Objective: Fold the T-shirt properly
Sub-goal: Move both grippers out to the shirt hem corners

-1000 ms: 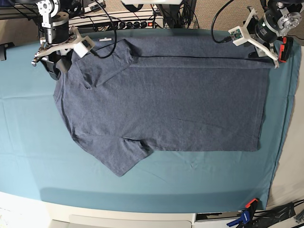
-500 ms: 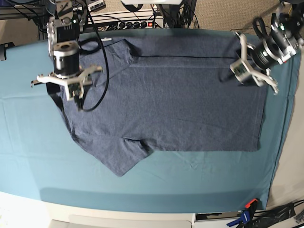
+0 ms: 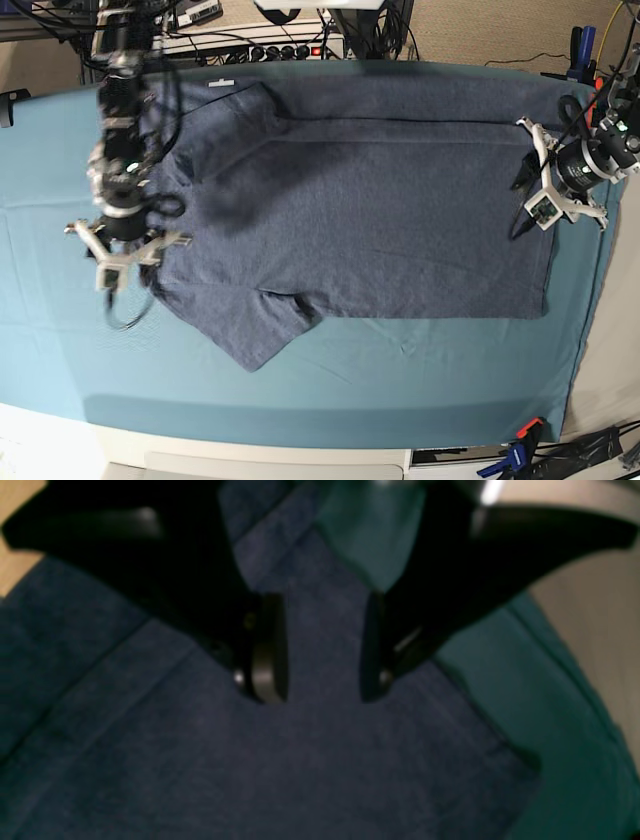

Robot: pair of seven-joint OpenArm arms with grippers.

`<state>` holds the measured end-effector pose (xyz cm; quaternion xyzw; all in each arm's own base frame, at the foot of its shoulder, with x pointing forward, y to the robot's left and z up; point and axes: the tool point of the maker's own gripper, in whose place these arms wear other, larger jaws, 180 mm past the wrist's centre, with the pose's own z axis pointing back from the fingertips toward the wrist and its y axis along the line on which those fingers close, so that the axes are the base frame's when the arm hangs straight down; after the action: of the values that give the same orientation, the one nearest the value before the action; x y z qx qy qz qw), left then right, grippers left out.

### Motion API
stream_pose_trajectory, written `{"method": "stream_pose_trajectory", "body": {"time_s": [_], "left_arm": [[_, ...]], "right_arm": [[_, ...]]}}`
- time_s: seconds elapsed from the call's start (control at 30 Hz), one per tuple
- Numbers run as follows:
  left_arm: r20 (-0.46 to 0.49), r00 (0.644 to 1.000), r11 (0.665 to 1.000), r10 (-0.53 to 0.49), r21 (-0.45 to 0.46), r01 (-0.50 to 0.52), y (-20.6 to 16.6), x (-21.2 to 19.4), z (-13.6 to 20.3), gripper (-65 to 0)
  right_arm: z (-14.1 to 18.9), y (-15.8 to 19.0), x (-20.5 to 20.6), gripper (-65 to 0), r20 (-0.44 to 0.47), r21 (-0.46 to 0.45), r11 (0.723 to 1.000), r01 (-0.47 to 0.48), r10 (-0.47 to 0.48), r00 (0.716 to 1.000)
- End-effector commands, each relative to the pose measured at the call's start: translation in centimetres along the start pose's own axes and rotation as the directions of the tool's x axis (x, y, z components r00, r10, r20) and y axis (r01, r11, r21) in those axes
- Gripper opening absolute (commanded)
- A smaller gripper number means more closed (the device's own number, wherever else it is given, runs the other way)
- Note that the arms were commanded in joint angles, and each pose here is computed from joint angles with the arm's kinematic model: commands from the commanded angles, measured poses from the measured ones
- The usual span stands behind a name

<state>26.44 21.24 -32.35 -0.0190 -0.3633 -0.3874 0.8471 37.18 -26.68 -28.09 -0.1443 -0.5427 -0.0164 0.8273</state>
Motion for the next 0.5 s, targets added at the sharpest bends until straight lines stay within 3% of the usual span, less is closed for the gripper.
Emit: {"method": "stream_pose_trajectory", "body": {"time_s": [0.0,0.1,0.2,0.27,0.37,0.47], "left_arm": [[0.033,0.999,0.999,-0.021,0.029,0.020,1.2,1.2,0.5,-41.1],[0.041,0.999,0.999,-0.028,0.039,0.026,1.6,1.6,0.5,-41.1],[0.054,0.998,0.998,-0.035,0.054,0.032,2.2,2.3,0.6,-41.1],[0.061,0.997,0.998,-0.039,0.061,0.035,2.5,2.6,0.6,-41.1],[0.064,0.997,0.997,-0.042,0.065,0.038,2.6,2.7,0.6,-41.1],[0.058,0.998,0.997,-0.034,0.069,0.030,2.9,2.4,0.5,-41.1]], "right_arm": [[-0.3,-1.3,2.7,-38.4,0.072,-0.014,1.000,0.021,-0.020,0.997],[-1.1,-2.0,4.3,-38.4,0.082,0.054,0.993,0.103,-0.107,0.991],[-1.8,-2.0,5.6,-38.4,0.076,0.164,0.964,0.210,-0.225,0.971],[-1.9,-1.4,6.4,-38.4,0.053,0.267,0.927,0.264,-0.288,0.956],[-2.1,-0.8,7.2,-38.4,0.014,0.403,0.849,0.341,-0.379,0.925],[-2.6,-1.3,6.9,-38.4,-0.072,0.440,0.766,0.468,-0.489,0.869]]}}
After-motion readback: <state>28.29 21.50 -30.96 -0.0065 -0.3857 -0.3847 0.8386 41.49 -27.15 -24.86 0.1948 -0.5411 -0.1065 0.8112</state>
